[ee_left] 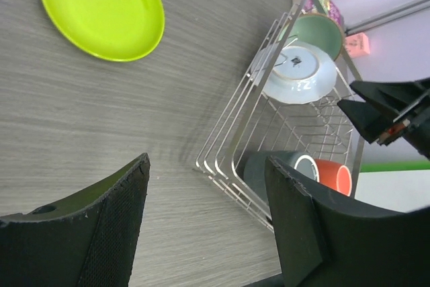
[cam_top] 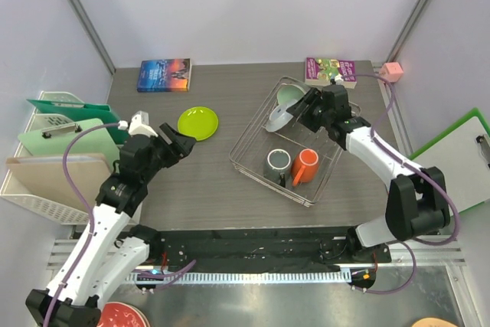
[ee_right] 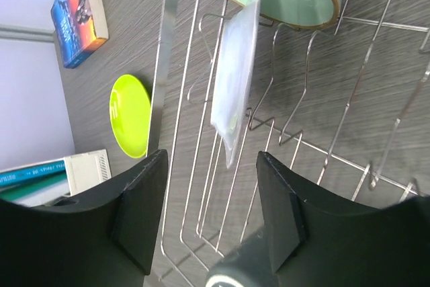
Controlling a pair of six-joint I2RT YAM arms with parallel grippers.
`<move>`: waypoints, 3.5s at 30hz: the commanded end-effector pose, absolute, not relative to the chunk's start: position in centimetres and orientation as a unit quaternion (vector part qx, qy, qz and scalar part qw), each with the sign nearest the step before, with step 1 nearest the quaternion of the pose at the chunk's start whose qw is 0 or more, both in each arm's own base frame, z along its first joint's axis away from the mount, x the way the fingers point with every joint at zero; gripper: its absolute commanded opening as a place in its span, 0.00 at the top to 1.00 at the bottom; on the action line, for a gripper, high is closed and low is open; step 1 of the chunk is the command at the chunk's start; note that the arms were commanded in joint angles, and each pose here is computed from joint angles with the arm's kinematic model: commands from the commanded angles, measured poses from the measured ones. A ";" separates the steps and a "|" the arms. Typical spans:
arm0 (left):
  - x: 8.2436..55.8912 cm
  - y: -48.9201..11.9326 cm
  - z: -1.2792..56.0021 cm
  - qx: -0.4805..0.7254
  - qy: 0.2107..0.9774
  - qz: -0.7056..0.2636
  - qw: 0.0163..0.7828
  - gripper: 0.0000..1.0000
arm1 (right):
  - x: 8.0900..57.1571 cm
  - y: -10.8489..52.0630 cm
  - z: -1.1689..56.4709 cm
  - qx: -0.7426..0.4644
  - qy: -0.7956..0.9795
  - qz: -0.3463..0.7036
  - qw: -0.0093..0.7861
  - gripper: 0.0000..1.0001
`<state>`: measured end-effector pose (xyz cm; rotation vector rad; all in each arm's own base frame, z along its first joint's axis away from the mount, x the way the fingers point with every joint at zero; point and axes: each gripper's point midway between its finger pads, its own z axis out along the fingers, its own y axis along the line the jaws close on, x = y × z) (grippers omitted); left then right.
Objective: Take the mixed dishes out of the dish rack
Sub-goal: Pick up the plate from the dish rack.
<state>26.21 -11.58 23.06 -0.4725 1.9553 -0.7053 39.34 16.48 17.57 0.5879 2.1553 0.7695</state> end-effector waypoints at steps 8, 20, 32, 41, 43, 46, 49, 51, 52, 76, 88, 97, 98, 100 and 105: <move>25.5 -11.3 21.0 -0.192 0.812 -0.272 0.480 0.31 | 43.3 19.1 17.8 0.259 0.805 0.339 0.413 0.41; 25.4 -11.2 20.2 -0.195 0.817 -0.264 0.474 0.30 | 44.5 19.1 14.3 0.273 0.815 0.316 0.401 0.65; 25.4 -11.1 19.9 -0.199 0.819 -0.260 0.471 0.30 | 44.2 19.3 15.3 0.251 0.819 0.315 0.408 0.99; 25.6 -11.1 20.0 -0.201 0.818 -0.260 0.473 0.30 | 43.5 20.3 19.3 0.204 0.810 0.346 0.427 0.99; 25.6 -11.0 20.0 -0.202 0.817 -0.259 0.474 0.30 | 43.5 20.6 20.8 0.193 0.802 0.358 0.436 0.99; 25.6 -10.9 19.9 -0.203 0.818 -0.256 0.473 0.30 | 43.3 20.7 23.2 0.181 0.792 0.370 0.450 0.99; 25.6 -10.9 19.9 -0.206 0.817 -0.256 0.474 0.30 | 43.0 20.6 25.5 0.171 0.781 0.379 0.466 0.99; 25.6 -10.9 19.9 -0.205 0.818 -0.255 0.473 0.30 | 42.7 20.7 26.8 0.163 0.776 0.386 0.471 0.99; 25.6 -10.8 19.9 -0.207 0.817 -0.255 0.474 0.30 | 42.6 20.7 27.2 0.159 0.776 0.385 0.474 0.99; 26.0 -10.8 19.5 -0.203 0.837 -0.230 0.454 0.31 | 35.0 18.1 32.1 -0.074 0.754 -0.103 0.645 0.99; 26.7 -11.2 22.3 -0.145 0.857 -0.209 0.449 0.32 | 24.2 24.8 30.2 -0.407 0.499 -0.117 0.756 0.99; 24.5 -16.8 24.6 0.033 0.852 -0.324 0.409 0.37 | 19.3 29.1 24.3 -0.570 0.419 -0.143 0.692 0.99; 24.0 -17.5 24.6 0.046 0.851 -0.341 0.396 0.37 | 18.7 29.8 23.2 -0.587 0.410 -0.140 0.684 0.99; 23.2 -18.5 25.0 0.062 0.844 -0.370 0.382 0.35 | 18.2 30.4 22.3 -0.599 0.404 -0.137 0.678 0.99; 22.7 -18.6 25.8 0.066 0.835 -0.382 0.391 0.23 | 17.4 31.8 20.6 -0.618 0.391 -0.123 0.670 0.99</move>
